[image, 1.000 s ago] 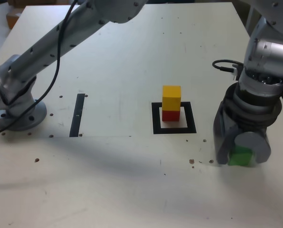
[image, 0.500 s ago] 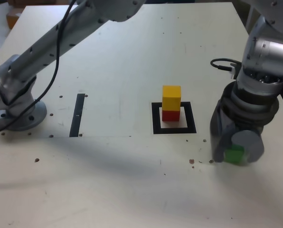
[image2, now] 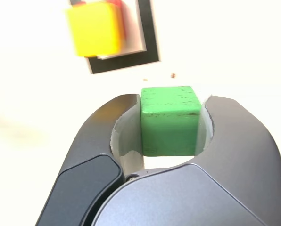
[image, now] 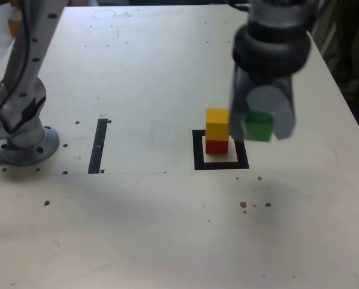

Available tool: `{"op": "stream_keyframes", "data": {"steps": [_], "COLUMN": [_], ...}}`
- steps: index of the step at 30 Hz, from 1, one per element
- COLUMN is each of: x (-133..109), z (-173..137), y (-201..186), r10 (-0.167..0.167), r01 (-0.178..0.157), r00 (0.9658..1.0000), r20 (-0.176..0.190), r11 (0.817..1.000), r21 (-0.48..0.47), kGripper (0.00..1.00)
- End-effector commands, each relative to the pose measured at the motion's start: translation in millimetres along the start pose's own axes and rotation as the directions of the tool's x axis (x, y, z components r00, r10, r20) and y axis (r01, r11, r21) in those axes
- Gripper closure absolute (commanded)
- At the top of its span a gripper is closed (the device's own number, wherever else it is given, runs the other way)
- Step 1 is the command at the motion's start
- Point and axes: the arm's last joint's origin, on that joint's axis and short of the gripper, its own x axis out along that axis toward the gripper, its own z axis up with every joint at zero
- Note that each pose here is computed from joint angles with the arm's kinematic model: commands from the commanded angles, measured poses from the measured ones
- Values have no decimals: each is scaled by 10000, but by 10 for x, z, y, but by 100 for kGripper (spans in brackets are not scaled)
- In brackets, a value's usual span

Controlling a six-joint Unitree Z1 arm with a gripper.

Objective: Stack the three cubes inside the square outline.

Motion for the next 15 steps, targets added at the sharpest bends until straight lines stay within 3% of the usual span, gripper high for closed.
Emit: {"op": "stream_keyframes", "data": {"steps": [1, 8, 15], "x": [-124, -166, 87], "z": [-165, -460, -496], "y": [101, 273, 284], "r10": [-68, -143, -219], "r01": [68, 144, 236], "r00": [9999, 9996, 9957], "r20": [80, -228, -900], "r11": [10000, 9999, 9996], "r21": [-37, 66, 177], "kGripper": [78, 78, 78]}}
